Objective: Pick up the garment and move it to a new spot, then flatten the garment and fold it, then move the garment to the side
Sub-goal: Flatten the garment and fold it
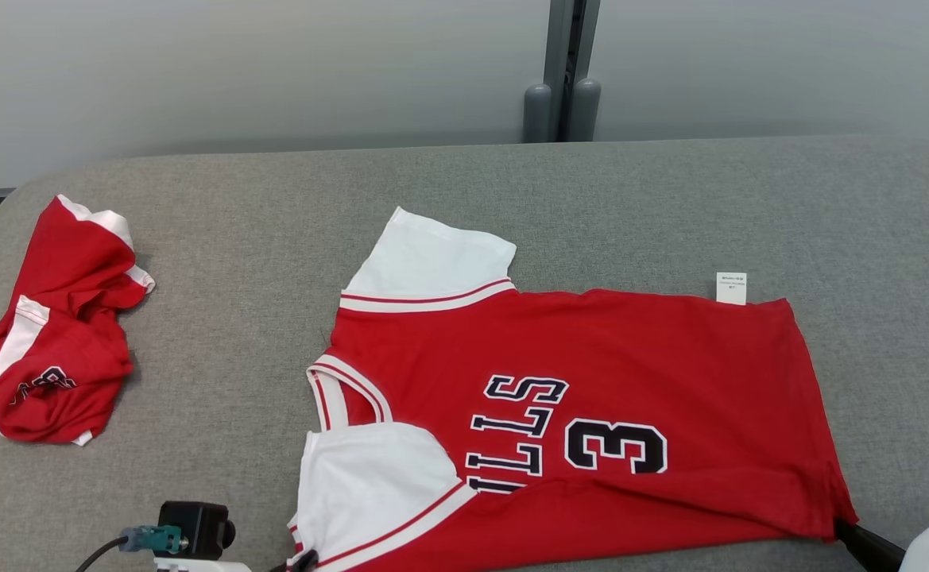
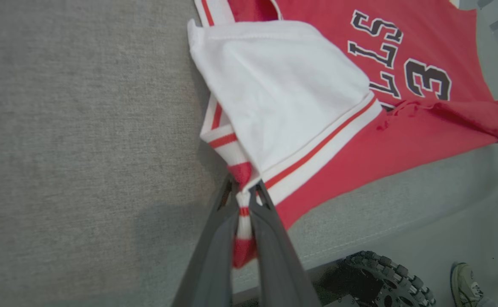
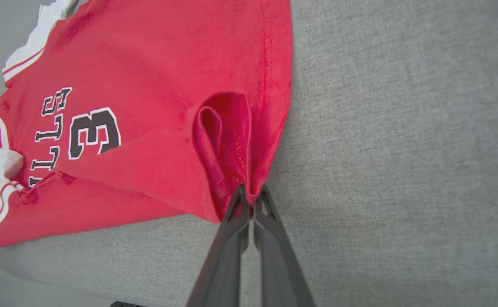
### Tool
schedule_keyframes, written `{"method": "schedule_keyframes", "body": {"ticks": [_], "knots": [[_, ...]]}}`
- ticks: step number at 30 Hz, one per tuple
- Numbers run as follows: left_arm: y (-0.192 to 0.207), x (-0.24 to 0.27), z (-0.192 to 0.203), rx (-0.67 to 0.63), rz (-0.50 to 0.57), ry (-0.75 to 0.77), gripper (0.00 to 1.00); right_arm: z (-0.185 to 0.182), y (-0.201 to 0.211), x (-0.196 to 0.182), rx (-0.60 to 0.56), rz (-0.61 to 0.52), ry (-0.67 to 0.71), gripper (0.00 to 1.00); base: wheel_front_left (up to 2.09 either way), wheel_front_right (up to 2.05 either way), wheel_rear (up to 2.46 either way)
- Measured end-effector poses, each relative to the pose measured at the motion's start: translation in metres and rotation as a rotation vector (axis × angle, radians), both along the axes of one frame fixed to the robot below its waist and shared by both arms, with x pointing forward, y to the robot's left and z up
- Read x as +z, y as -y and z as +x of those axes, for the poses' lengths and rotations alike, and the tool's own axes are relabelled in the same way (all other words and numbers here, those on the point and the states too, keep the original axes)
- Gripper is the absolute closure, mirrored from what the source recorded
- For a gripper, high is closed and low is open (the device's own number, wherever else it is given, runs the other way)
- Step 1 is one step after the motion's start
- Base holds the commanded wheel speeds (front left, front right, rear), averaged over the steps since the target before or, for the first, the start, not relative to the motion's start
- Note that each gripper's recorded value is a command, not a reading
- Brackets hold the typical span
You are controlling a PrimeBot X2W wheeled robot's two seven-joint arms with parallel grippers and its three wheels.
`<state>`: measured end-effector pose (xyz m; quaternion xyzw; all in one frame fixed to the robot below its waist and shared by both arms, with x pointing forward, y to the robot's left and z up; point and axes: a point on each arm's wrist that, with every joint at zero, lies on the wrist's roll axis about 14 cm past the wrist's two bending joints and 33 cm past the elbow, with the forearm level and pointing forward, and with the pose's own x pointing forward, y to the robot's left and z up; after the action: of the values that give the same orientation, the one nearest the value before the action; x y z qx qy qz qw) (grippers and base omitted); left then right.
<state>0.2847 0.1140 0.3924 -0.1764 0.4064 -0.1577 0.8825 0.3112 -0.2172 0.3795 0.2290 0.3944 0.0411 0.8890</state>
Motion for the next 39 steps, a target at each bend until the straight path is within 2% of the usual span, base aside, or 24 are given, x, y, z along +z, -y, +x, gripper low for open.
{"method": "schedule_keyframes", "body": {"ticks": [3, 4, 5, 6, 15, 21, 26, 32, 39], "knots": [[0.003, 0.0, -0.007, -0.002, -0.007, -0.02, 1.0, -0.004, 0.002, 0.0, -0.009, 0.006, -0.02, 1.0, 0.0, 0.0, 0.0], [0.003, 0.001, -0.007, 0.001, -0.007, -0.021, 1.0, -0.005, 0.002, 0.0, -0.01, 0.005, -0.026, 0.65, 0.0, 0.0, 0.0], [0.003, 0.0, -0.008, 0.001, -0.004, -0.03, 0.56, -0.005, 0.003, 0.001, -0.013, 0.003, -0.028, 0.23, 0.0, 0.0, 0.0], [0.003, -0.002, -0.011, -0.003, -0.006, -0.043, 0.0, -0.006, 0.002, 0.001, -0.014, 0.002, -0.029, 0.0, 0.0, 0.0, 0.0], [-0.006, 0.01, 0.004, 0.03, 0.028, 0.041, 0.0, -0.006, 0.005, 0.016, -0.048, -0.006, 0.01, 0.0, 0.0, 0.0, 0.0], [-0.014, 0.043, 0.041, 0.079, 0.04, 0.249, 0.0, 0.008, 0.013, 0.04, -0.106, -0.016, 0.134, 0.0, 0.0, 0.0, 0.0], [-0.014, 0.062, 0.059, 0.085, 0.049, 0.359, 0.0, 0.016, 0.017, 0.056, -0.143, -0.033, 0.227, 0.0, 0.0, 0.0, 0.0], [-0.001, 0.086, 0.089, 0.02, 0.063, 0.47, 0.0, 0.039, 0.022, 0.083, -0.177, -0.059, 0.368, 0.0, 0.0, 0.0, 0.0], [0.015, 0.093, 0.147, -0.096, 0.089, 0.468, 0.0, 0.082, 0.022, 0.085, -0.169, -0.093, 0.396, 0.0, 0.0, 0.0, 0.0]]}}
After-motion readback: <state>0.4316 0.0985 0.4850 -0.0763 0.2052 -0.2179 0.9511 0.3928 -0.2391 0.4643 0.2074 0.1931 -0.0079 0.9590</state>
